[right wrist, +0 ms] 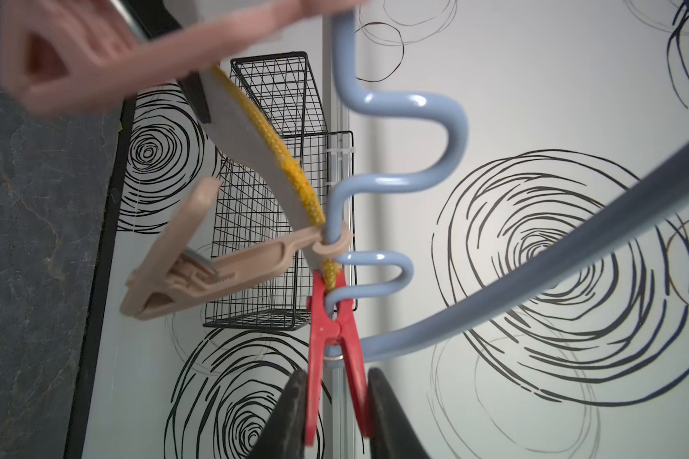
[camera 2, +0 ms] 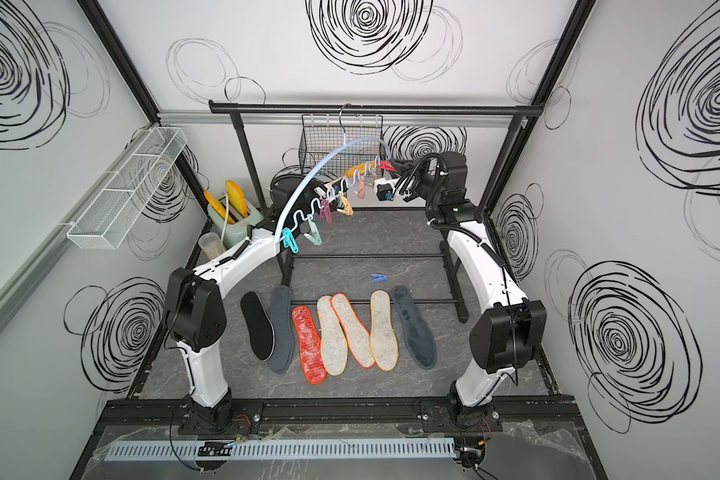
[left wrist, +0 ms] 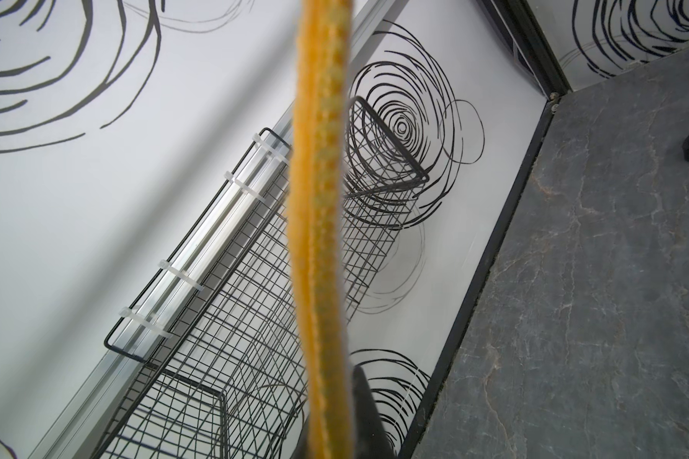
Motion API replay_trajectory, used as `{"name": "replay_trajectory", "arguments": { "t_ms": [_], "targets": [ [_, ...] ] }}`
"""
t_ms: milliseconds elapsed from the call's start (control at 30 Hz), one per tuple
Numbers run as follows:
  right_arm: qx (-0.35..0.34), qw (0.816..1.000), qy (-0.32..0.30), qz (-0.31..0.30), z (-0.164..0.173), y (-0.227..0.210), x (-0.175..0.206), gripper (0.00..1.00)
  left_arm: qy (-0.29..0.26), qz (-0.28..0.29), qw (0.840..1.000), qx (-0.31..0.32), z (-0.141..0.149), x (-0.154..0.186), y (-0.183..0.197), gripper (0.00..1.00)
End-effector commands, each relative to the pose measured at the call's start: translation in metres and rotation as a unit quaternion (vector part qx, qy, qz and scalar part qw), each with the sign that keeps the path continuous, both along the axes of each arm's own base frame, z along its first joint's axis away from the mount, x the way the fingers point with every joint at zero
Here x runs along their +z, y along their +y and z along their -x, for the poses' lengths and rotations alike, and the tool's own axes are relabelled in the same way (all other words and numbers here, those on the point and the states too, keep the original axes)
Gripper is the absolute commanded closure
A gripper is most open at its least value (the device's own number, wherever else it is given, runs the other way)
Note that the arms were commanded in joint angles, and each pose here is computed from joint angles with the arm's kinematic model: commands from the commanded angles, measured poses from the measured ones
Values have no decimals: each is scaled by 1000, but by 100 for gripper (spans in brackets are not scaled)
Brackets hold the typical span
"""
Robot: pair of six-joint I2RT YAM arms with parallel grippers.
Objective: Take the shoe insoles off the hanger
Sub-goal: Open the clamp at the hanger.
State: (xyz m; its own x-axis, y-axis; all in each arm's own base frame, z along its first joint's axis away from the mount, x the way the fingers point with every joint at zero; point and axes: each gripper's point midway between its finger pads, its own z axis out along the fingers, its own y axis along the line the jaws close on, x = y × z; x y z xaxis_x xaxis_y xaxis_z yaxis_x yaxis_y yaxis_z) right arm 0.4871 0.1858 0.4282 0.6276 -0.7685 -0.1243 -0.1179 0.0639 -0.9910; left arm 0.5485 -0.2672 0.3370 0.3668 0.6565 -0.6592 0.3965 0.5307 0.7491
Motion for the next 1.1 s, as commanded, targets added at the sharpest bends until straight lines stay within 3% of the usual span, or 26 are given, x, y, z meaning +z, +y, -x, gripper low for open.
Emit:
{"name": "replay_trajectory", "arguments": {
  "t_ms": [0,367,733,1067],
  "targets": [
    [21,1000,-23,3,16,5,15,73,-40,19,999,-10,12,38,5,100],
    [24,999,-23,-7,18,8,19,78,-9,44,999,16,3,26,14,100],
    [28,999,-19,-12,18,10,17,76,63,30,997,38,-6,-40,10,100],
    [30,999,-31,-31,21,10,22,19,75,44,996,30,2,-51,4,100]
  ]
}}
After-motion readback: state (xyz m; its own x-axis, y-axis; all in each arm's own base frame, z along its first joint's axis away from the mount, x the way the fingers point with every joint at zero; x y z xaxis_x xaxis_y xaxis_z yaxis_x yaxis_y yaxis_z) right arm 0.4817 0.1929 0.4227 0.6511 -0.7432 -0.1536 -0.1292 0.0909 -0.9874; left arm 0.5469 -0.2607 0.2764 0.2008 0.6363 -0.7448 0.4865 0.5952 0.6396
